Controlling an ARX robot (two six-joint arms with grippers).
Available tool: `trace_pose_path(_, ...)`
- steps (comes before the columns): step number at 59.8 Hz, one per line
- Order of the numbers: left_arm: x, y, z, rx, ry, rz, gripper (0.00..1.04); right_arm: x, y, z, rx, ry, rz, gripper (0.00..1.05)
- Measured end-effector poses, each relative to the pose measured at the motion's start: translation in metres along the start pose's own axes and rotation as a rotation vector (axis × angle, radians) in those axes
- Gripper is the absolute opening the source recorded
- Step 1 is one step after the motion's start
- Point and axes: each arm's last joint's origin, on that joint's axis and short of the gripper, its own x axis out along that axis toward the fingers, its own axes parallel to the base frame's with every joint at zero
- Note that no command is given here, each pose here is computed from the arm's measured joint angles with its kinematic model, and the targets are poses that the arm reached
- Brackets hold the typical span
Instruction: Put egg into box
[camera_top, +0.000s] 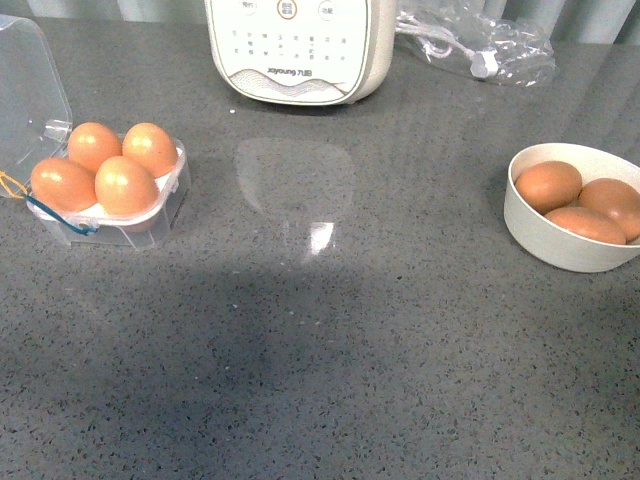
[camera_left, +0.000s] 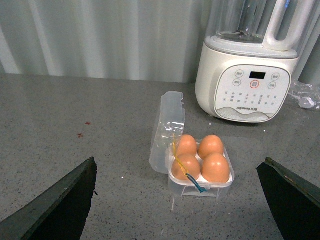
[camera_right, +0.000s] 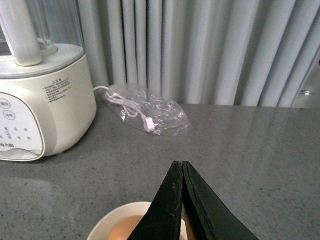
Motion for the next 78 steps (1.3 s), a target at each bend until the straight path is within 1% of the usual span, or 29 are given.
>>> trace_pose_path(4,0.000,0.000,0.000,0.000,0.000,0.000,0.98,-0.015,-0.010,-0.004,0.000,0.000,0.003,0.03)
trace_pose_path(13,0.000,0.000,0.000,0.000,0.000,0.000,0.98,-0.036,-0.021,-0.010,0.000,0.004,0.002,0.03)
trace_pose_path(20,0.000,0.000,0.000,0.000,0.000,0.000,0.98,-0.049,-0.026,-0.016,0.003,-0.014,0.001,0.03)
trace_pose_path(26,0.000,0.000,0.000,0.000,0.000,0.000,0.98,-0.057,-0.030,-0.023,0.001,0.011,0.002,0.03)
trace_pose_path(30,0.000,0.000,0.000,0.000,0.000,0.000,0.98,-0.062,-0.036,-0.024,0.002,0.010,0.022,0.03)
trace_pose_path(35,0.000,0.000,0.000,0.000,0.000,0.000,0.98,-0.068,-0.041,-0.022,0.003,0.005,-0.003,0.03)
trace_pose_path(78,0.000,0.000,0.000,0.000,0.000,0.000,0.98,-0.101,-0.041,-0.016,0.003,-0.018,-0.001,0.03)
